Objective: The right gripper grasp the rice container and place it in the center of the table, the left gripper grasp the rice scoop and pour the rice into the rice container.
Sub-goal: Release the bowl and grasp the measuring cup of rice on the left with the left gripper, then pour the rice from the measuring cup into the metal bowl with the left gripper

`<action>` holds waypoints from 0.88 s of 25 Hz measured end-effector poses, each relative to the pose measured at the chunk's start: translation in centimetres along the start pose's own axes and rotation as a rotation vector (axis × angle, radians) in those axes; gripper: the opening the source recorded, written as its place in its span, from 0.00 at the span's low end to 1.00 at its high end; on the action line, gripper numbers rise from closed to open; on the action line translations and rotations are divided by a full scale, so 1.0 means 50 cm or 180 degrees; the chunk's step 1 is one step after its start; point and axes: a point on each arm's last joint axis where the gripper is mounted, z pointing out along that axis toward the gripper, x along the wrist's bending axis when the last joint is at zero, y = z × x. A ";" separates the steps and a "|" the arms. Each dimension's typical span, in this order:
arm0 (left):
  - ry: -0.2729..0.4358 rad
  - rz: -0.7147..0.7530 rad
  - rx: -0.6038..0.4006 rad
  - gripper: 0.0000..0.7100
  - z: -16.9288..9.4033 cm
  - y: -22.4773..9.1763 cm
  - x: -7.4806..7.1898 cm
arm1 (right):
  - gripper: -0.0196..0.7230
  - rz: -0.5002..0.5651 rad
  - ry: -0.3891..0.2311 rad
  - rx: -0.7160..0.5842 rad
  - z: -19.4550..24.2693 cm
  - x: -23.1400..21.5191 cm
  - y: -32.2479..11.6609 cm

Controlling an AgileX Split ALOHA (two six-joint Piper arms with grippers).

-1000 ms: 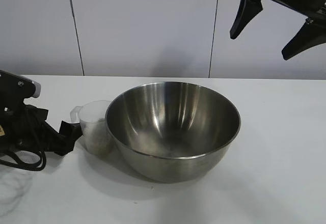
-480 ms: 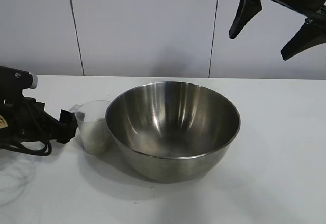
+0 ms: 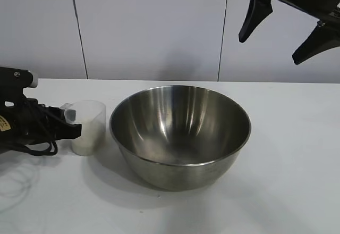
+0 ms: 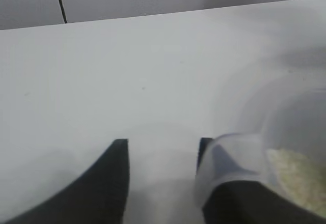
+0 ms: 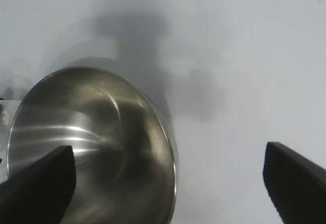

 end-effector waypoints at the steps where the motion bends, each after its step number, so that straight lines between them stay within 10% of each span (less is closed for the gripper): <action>1: -0.0006 0.0006 -0.0025 0.01 -0.001 0.006 0.000 | 0.96 0.0001 0.0000 0.0002 0.001 0.000 0.000; 12: 0.0009 0.0529 -0.0370 0.01 -0.027 0.113 0.002 | 0.96 -0.0002 0.0000 0.0002 0.001 0.000 0.000; 22: -0.0174 0.1295 0.0004 0.01 -0.039 0.297 -0.029 | 0.96 -0.0044 0.0002 0.0006 0.001 0.000 0.000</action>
